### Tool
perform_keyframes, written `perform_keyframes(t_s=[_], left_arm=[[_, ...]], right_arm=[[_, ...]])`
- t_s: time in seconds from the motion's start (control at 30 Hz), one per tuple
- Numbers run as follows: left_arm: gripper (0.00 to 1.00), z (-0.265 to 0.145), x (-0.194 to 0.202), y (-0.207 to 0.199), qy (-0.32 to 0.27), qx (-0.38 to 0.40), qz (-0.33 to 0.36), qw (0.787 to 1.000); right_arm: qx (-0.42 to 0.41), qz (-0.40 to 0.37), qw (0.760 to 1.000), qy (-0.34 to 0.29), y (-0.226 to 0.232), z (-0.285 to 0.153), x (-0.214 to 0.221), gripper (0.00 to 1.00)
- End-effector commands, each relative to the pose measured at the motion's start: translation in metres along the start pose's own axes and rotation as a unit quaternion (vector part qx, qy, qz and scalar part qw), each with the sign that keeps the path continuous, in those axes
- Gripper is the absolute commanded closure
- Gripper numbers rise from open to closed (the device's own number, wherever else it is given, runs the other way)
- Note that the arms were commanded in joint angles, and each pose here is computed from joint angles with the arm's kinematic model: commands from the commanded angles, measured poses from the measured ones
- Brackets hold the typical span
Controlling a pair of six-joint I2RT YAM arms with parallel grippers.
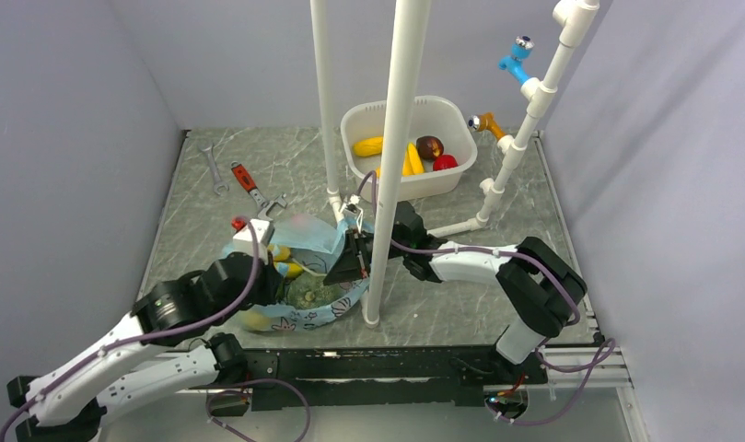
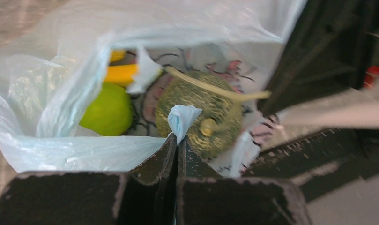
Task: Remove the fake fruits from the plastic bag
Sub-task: Take out the fake fruit from the plastic bag, then adjust the plastic bag at the center of the board.
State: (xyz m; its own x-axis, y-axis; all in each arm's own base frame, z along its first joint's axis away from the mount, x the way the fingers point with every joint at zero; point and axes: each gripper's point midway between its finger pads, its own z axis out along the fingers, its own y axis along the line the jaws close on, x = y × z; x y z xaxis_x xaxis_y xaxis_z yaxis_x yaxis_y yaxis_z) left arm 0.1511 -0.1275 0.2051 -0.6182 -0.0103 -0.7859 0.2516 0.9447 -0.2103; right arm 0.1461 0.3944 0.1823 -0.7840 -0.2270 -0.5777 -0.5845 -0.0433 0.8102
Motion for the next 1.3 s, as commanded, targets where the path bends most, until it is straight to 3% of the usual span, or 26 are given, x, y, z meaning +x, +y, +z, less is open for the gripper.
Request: perform_keyframes(t_s=[0.0,0.07,0.13,0.37,0.47,0.67,0.8,0.93,1.13,1.27], left_arm=[[0.95,-0.030,0.015,-0.022,0.021,0.119,-0.006,0.993],[0.94,-0.044,0.024,-0.022,0.027,0.151,-0.017,0.988],[0.86,-0.059,0.028,-0.026,0.023,0.194,-0.022,0.981],[0.25,-0.111,-0.015,-0.037,-0.051,0.269,0.003,0.962],[0.11,-0.122,-0.048,-0.049,-0.077,0.273,0.037,0.958],[0.03,-0.098,-0.089,-0.063,-0.088,0.215,0.108,0.967],[0.01,-0.055,-0.097,-0.070,-0.055,0.156,0.177,0.970],[0.01,-0.011,-0.098,-0.086,-0.034,0.153,0.223,0.962],[0.01,0.049,-0.101,-0.086,-0.023,0.133,0.206,0.969],[0.08,0.074,-0.098,-0.080,-0.018,0.122,0.181,0.976]], right_arm=[[-0.008,-0.060,0.998,-0.012,0.018,-0.004,-0.015,1.00],[-0.011,-0.066,0.998,-0.016,0.021,-0.005,-0.017,1.00],[-0.012,-0.069,0.997,-0.016,0.021,-0.005,-0.018,1.00],[-0.015,-0.071,0.997,-0.007,0.021,-0.005,-0.015,1.00],[-0.011,-0.071,0.997,-0.005,0.020,-0.005,-0.015,1.00],[-0.010,-0.073,0.997,-0.011,0.024,-0.007,-0.016,1.00],[-0.013,-0.076,0.997,-0.012,0.028,-0.007,-0.017,1.00],[-0.011,-0.082,0.996,-0.015,0.031,-0.008,-0.020,1.00],[-0.015,-0.082,0.996,-0.020,0.033,-0.009,-0.018,1.00],[-0.017,-0.083,0.996,-0.022,0.035,-0.010,-0.018,1.00]])
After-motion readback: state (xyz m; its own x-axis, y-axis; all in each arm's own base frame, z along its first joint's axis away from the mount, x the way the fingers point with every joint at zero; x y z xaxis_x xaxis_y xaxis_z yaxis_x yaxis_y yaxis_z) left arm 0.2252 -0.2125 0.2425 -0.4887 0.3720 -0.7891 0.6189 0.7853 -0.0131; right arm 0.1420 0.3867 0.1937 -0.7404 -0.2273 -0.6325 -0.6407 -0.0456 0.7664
